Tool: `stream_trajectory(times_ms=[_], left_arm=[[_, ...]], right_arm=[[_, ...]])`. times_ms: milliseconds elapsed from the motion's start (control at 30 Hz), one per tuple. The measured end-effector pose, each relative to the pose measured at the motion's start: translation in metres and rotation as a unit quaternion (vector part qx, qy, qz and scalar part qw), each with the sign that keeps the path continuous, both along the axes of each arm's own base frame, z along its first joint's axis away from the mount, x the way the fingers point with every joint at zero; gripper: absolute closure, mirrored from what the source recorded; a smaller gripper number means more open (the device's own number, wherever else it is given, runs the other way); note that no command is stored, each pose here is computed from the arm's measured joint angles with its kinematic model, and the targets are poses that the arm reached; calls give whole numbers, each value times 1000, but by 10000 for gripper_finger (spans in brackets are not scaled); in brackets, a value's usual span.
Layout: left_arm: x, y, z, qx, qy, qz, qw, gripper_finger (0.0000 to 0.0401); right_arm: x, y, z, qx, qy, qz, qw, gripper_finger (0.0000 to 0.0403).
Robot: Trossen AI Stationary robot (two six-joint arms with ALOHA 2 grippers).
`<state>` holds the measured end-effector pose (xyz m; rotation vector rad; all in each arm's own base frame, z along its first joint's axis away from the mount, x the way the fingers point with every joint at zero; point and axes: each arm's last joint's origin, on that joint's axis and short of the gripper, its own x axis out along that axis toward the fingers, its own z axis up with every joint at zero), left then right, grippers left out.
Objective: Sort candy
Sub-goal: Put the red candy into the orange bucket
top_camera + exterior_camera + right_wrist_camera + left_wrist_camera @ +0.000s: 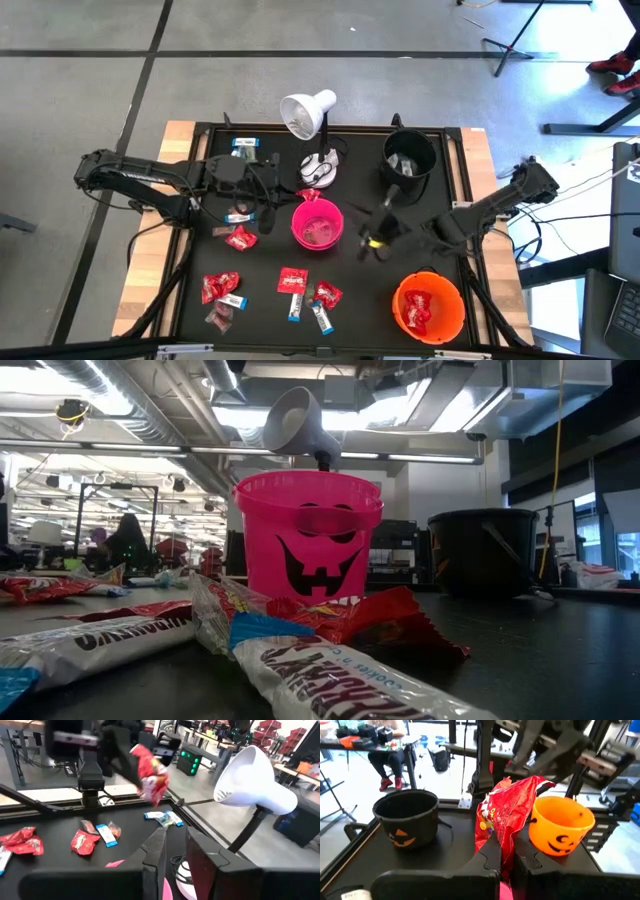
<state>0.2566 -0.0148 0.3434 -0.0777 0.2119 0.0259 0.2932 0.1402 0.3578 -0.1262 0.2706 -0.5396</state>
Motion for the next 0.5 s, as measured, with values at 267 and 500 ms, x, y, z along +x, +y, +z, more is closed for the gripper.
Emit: stream_trajectory(times_ms=[267,500], left_arm=[[17,-4,-7,-11,-16,-48,999,399],[32,-7,-15,-12,-25,-56,998,399]], right_arm=[[-20,27,-1,-38,-8,-21,999,331],[-53,23,-5,-32,-17,-70,997,331]])
